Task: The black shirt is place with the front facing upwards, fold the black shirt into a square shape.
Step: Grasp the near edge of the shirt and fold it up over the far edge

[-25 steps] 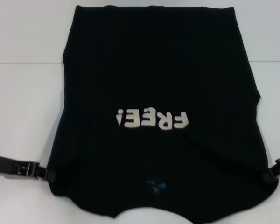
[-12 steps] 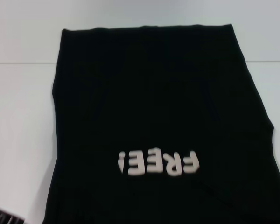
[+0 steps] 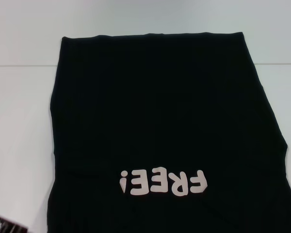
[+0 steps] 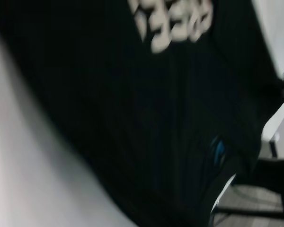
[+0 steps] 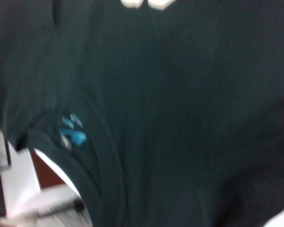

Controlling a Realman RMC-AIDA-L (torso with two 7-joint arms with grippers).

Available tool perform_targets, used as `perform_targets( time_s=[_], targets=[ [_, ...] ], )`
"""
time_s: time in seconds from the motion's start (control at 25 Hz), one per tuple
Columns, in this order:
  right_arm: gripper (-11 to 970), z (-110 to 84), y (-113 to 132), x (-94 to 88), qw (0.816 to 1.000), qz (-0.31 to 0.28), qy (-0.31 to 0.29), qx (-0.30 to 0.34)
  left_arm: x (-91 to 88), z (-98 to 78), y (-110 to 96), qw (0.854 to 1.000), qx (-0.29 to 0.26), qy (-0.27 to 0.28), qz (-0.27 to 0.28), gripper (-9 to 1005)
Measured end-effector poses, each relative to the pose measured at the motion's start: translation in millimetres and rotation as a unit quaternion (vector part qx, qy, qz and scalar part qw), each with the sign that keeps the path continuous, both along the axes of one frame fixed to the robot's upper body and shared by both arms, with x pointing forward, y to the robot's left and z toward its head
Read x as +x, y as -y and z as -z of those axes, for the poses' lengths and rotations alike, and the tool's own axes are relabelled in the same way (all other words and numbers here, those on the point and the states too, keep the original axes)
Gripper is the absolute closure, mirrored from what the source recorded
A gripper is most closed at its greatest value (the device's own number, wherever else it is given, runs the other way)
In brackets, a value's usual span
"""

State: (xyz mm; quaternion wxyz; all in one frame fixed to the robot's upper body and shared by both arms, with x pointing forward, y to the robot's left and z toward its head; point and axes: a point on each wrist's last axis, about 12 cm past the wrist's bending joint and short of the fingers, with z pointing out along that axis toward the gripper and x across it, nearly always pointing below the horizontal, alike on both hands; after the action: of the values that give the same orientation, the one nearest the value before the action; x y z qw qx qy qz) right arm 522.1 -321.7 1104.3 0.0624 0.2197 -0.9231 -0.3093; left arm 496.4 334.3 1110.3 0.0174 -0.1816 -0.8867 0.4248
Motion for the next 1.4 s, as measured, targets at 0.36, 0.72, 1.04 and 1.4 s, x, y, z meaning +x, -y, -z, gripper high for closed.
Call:
perform_targets(
  time_s=[0.36,0.72,1.04,1.4],
  targets=[
    [894,-16.0,30.3,9.4,0.971,0.157,0.094,0.157,34.4,-15.3,-4.7,0.987,-0.071,0.083,-0.118,970],
    [894,-12.1,34.0,36.4,0.904,0.281,0.214,0.240,69.0,-7.2,-8.3,0.938,-0.115,0.183,-0.272,970],
    [895,12.0,21.2,54.9,0.832,0.377,0.321,0.253,89.1,17.1,3.9,0.888,-0.113,0.246,-0.372,970],
    [895,25.0,12.8,66.7,0.786,0.424,0.397,0.213,100.1,26.3,10.6,0.842,-0.103,0.293,-0.441,970]
  ],
)
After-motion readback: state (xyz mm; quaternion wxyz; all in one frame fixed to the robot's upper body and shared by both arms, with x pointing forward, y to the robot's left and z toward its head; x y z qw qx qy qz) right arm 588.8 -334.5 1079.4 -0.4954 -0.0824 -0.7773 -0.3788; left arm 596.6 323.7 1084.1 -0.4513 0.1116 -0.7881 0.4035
